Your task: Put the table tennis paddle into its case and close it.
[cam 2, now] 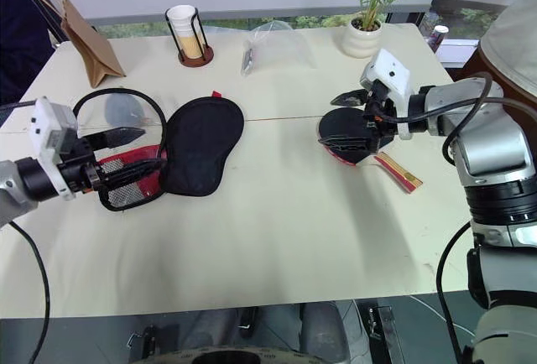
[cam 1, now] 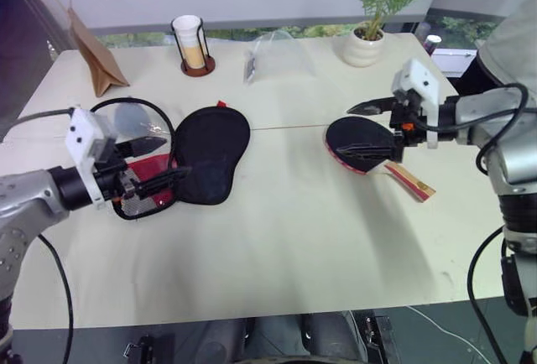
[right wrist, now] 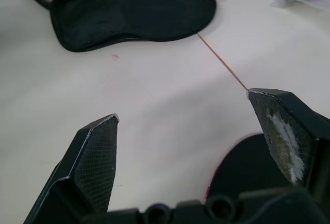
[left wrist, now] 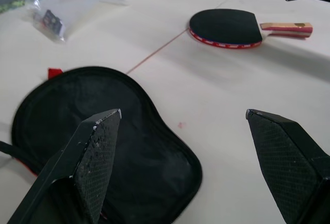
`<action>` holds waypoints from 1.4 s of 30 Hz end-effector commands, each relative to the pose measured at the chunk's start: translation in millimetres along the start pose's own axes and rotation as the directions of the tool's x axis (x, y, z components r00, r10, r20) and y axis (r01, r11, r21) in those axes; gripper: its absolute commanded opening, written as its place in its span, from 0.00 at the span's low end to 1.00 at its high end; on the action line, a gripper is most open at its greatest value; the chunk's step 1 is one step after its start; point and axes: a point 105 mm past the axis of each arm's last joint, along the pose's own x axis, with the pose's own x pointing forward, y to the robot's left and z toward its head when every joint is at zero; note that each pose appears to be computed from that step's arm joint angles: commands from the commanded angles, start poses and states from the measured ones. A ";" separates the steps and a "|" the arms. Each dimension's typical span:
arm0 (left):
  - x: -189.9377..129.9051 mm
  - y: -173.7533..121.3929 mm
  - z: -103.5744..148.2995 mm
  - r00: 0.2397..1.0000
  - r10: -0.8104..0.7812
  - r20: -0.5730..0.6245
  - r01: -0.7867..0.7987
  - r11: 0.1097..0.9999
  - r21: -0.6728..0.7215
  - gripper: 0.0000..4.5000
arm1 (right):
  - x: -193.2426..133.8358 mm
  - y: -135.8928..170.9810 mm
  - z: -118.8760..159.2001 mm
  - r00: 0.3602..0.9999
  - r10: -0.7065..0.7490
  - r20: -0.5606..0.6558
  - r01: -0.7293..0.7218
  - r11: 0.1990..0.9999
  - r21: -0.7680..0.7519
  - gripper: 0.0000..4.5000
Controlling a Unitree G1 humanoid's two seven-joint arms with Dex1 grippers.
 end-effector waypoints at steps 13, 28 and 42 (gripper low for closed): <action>3.3 -1.0 12.1 0.998 -0.052 0.036 0.051 0.999 0.013 0.89 | 0.6 7.6 14.1 0.998 -0.030 0.059 0.030 1.000 -0.002 0.97; 12.5 -1.1 12.7 0.996 -0.084 0.030 0.083 0.996 0.036 0.89 | 11.7 4.9 10.4 0.997 -0.014 0.074 0.014 1.000 0.008 0.97; 3.8 12.0 13.4 0.999 -0.021 0.037 0.019 0.998 0.057 0.89 | 97.7 30.6 35.3 0.992 0.052 0.117 -0.078 0.971 0.228 0.97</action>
